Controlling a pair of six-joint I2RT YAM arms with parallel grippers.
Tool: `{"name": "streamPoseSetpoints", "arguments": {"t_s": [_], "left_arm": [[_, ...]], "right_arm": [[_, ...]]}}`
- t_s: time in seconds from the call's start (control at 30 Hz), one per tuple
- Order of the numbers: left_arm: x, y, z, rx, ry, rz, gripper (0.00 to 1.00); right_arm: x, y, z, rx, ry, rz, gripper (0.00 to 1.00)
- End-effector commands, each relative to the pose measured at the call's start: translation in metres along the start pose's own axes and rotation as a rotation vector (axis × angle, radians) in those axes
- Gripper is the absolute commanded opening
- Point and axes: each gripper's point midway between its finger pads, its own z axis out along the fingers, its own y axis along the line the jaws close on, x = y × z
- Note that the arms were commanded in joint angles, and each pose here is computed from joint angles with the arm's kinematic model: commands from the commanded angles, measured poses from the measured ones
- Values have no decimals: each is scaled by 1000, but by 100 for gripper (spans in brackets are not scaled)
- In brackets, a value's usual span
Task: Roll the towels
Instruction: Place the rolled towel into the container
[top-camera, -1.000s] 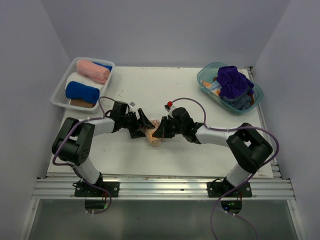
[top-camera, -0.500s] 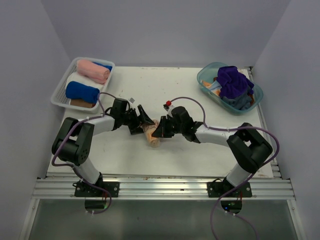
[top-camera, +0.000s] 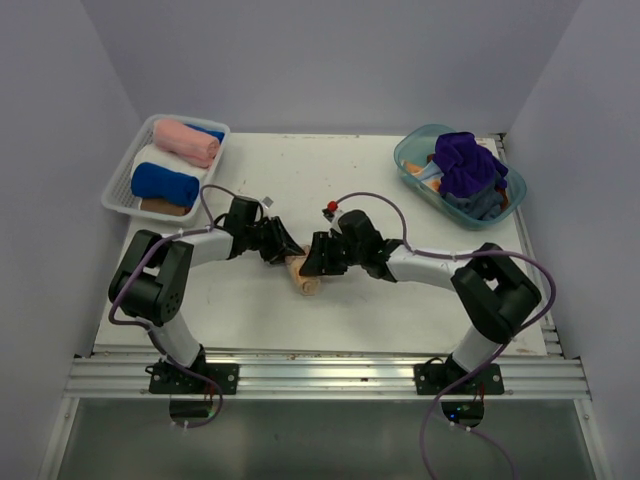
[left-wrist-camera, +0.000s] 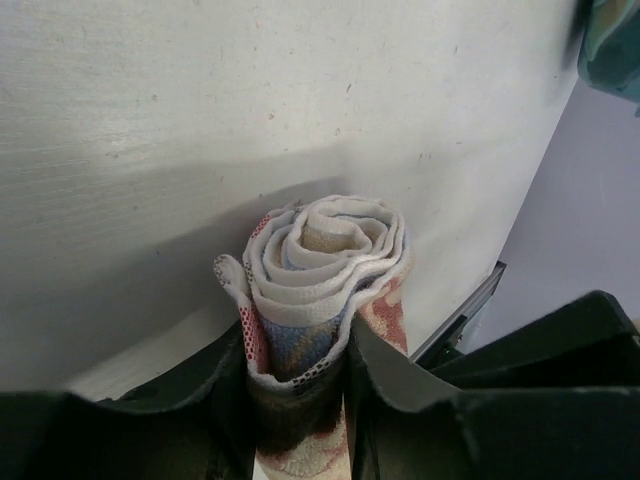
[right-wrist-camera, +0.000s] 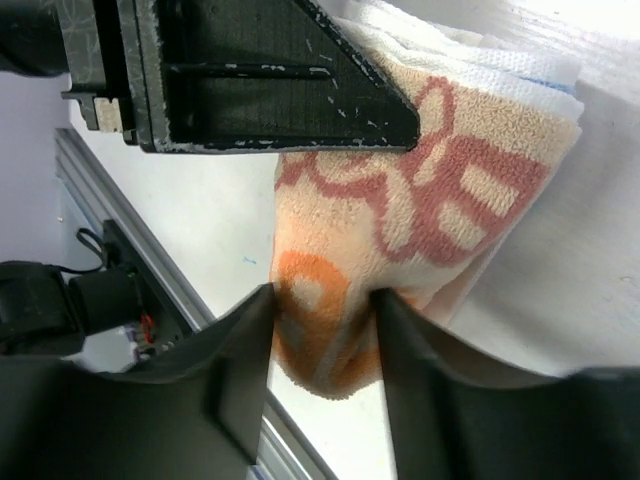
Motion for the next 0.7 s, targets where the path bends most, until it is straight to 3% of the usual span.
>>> {"name": "streamPoseSetpoints", "arguments": {"t_s": [0.0,0.03,0.17,0.4,0.67], "left_arm": [[-15,-19,-5,33,-43,50,33],[-14,-20,-6,36,-38,50,32],[-9,-21,-8,33,-6,39,23],[-13,-36,-16,56,16,72,18],[-55,-76,-49,153,-34,110,17]], "right_arm": [[-11,14,-6,6,-1,-61,51],[-17,19,-11,9,-14,-74,61],[-40,19,-35,115,-84,-130,72],[-69,8,-98,301,-205,-213,77],[-70,-27,-140,417,-275,-154,77]]}}
